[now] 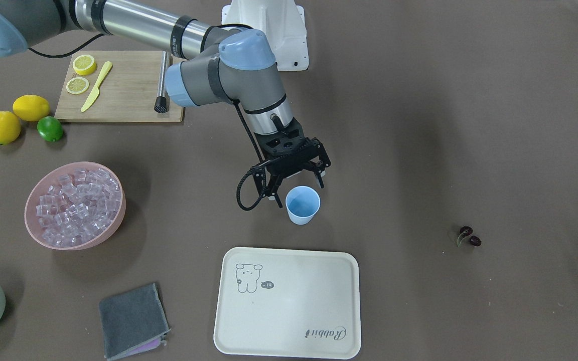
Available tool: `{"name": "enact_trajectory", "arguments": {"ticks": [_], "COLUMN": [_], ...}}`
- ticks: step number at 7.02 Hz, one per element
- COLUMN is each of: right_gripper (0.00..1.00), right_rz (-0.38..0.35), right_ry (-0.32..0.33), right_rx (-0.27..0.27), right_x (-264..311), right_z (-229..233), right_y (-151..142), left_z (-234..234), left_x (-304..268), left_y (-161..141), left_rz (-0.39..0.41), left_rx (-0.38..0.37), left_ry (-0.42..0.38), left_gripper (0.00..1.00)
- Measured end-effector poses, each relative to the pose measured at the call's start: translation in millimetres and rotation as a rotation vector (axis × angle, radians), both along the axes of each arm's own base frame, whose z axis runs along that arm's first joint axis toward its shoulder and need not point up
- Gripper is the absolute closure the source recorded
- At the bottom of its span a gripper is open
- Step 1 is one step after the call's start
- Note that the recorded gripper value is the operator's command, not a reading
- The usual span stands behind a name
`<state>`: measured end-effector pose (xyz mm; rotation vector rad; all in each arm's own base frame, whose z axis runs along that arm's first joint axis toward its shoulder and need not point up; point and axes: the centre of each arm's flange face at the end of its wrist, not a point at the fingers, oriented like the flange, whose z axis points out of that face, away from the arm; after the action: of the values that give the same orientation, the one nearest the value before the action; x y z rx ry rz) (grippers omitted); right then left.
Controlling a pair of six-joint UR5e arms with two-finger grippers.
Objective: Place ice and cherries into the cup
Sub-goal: 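Move the right gripper back over the pink ice bowl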
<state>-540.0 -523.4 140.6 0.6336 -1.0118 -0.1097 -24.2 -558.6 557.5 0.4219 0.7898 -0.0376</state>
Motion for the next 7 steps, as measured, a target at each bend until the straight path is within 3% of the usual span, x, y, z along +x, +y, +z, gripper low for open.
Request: {"name": "enact_trajectory", "arguments": {"ticks": [2,4,7], "right_gripper": [0.00,0.00,0.00], "right_rz": [-0.006,0.052,0.140], "right_ry": [0.001,0.040,0.152], "right_rx": [-0.062,-0.140,-0.250], "right_x": [103.8,199.1,249.7], "right_z": [58.6,97.7,186.9], "right_y": [-3.9,-1.6,6.5], "left_z": [-2.6,-4.9,-9.4], "left_x": [0.0,-0.2,-0.5], "left_y": [-0.4,-0.2,1.5], "left_rz": [-0.001,-0.003,-0.003], "left_rx": [0.005,0.020,0.038], "left_ry": [0.000,-0.001,-0.001], "left_gripper": [0.02,0.02,0.02]}}
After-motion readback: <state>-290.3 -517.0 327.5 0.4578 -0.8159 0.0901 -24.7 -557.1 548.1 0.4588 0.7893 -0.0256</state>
